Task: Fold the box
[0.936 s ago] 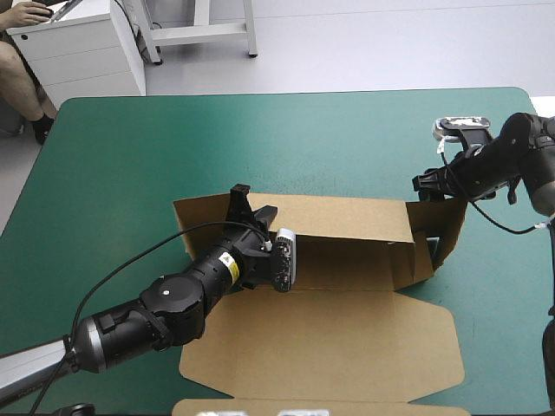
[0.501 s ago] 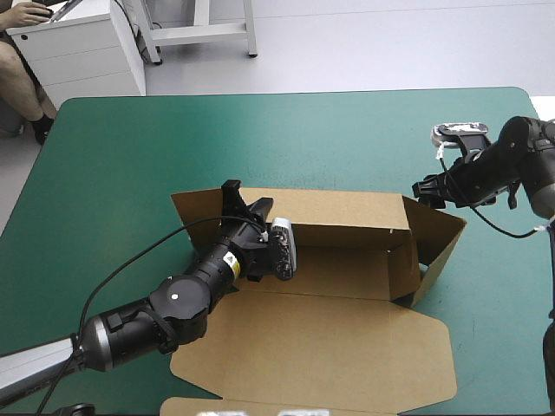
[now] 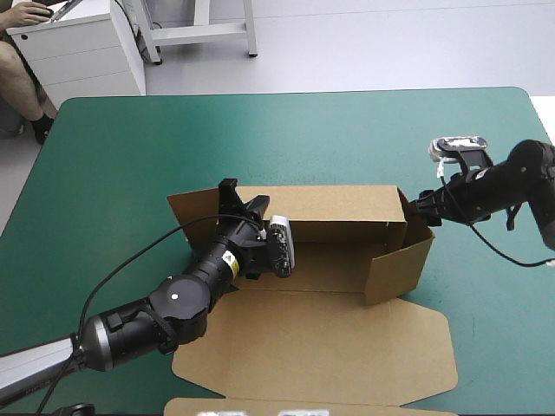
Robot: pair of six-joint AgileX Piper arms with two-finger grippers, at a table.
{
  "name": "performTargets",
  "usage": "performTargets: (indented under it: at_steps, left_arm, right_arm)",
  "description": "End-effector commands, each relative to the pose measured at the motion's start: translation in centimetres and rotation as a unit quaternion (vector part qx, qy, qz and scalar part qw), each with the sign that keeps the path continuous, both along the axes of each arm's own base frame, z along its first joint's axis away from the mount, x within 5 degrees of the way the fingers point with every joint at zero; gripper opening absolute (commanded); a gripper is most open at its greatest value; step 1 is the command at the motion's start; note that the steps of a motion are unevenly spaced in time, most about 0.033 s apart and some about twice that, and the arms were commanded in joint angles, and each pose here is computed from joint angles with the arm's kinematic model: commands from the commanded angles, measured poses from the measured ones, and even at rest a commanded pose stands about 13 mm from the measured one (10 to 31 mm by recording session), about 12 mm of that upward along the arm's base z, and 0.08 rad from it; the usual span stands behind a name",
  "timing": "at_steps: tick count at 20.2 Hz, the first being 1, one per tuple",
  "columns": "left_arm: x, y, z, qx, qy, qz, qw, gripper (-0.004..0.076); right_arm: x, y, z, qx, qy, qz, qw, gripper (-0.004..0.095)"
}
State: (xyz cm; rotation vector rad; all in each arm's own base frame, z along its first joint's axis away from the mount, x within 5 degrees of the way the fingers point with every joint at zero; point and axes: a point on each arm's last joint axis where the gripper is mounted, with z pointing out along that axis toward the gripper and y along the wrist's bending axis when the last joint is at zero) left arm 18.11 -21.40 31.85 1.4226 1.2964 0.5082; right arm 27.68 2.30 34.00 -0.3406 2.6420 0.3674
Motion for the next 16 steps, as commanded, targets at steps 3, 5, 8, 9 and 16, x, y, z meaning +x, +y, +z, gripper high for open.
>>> performTargets:
  at_steps: [3,5,8,9,16]
  left_arm:
    - [-0.1,0.5,2.0,-0.025,-0.029,0.008,0.999,-0.0007]
    - [-0.1,0.4,2.0,-0.025,-0.03,0.006,0.999,-0.0007]
    - [-0.1,0.4,2.0,-0.025,-0.029,0.005,0.999,-0.0007]
    - [-0.1,0.4,2.0,-0.025,-0.029,0.005,0.999,-0.0007]
    - [-0.1,0.4,2.2,-0.018,-0.042,0.0,0.999,-0.0007]
  right_arm:
    - [-2.9,0.5,0.3,0.028,-0.118,0.004,0.993,0.0634]
    - [-3.9,0.4,-0.5,0.019,-0.13,0.01,0.991,0.0634]
    - [-5.4,0.5,-1.8,0.015,-0.153,0.016,0.988,0.0634]
    - [-5.7,0.5,-2.0,0.017,-0.157,0.017,0.987,0.0634]
    - [-8.2,1.2,-1.6,0.043,-0.168,0.047,0.984,0.0634]
